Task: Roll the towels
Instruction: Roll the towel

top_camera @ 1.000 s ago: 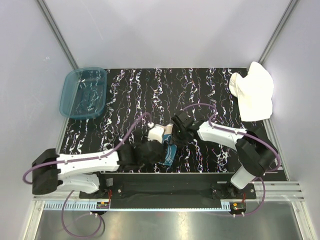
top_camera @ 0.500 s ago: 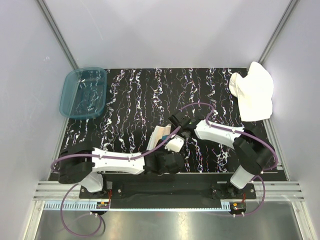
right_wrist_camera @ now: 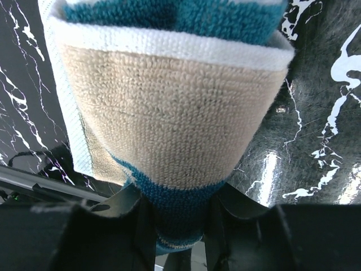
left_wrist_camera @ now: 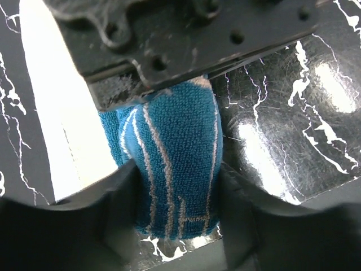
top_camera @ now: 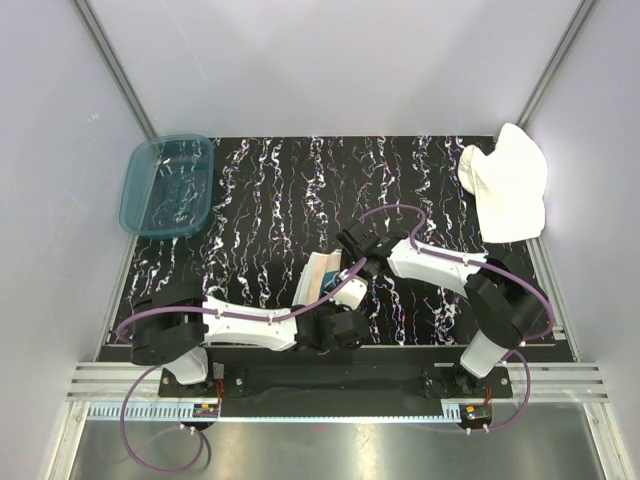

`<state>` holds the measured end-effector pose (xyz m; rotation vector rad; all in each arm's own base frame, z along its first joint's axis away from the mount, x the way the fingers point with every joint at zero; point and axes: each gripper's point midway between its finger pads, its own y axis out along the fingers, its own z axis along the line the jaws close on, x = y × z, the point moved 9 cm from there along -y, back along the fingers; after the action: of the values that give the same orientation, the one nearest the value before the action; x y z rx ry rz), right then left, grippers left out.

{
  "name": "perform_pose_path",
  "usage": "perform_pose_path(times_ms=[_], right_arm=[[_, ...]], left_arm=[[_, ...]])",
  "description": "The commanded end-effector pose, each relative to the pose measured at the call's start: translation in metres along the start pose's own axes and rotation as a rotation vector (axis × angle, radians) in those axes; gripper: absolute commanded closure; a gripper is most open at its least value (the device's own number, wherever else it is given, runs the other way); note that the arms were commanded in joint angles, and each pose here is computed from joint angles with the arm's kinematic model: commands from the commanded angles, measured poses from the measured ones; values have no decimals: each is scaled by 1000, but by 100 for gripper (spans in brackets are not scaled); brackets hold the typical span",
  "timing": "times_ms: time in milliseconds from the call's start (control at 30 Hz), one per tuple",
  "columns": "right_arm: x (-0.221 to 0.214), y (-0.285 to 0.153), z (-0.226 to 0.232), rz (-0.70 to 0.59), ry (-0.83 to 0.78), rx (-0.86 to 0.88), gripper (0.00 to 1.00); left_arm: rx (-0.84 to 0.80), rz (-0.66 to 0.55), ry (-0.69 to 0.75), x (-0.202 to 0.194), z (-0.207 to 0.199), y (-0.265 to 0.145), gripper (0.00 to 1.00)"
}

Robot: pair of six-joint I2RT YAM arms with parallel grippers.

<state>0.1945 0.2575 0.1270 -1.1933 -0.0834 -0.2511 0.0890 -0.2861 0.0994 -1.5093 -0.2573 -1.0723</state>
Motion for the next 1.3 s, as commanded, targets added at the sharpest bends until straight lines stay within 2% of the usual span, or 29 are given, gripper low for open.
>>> perform_pose_path(times_ms=[0, 100, 167, 367, 467, 667, 867, 933, 967, 1033, 1167, 1267], right_arm=[[-7, -4, 0, 50, -52, -44, 66], [-3, -8, -1, 39, -71, -65, 60], [1, -10, -1, 24, -81, -85, 48], [31, -24, -13, -41, -67, -98, 18], [54, -42, -24, -101, -51, -144, 9], [88, -85, -36, -220, -15, -148, 5], [87, -111, -38, -304, -3, -80, 2], [82, -119, -35, -329, -12, -2, 2], [76, -116, -33, -316, -23, 72, 2], [65, -124, -28, -312, -46, 210, 3], [45, -108, -35, -316, -38, 374, 3], [33, -95, -40, -294, -23, 450, 4]], left_arm=[[-35, 27, -32, -8, -4, 2, 57], [-29, 33, -30, -9, -3, 3, 66], [-34, 29, -41, -9, -2, 1, 68], [-40, 24, -57, -10, 2, -1, 68], [-71, 26, -75, -8, 2, -2, 69], [-157, 21, -174, -5, 14, -3, 70], [-261, 36, -269, -1, 20, 0, 72], [-299, 53, -292, -4, 23, -1, 72], [-323, 31, -329, 2, 25, 3, 72], [-393, 63, -358, 2, 30, 5, 71], [-479, 80, -409, 8, 36, 7, 69], [-540, 94, -475, 10, 44, 7, 56]])
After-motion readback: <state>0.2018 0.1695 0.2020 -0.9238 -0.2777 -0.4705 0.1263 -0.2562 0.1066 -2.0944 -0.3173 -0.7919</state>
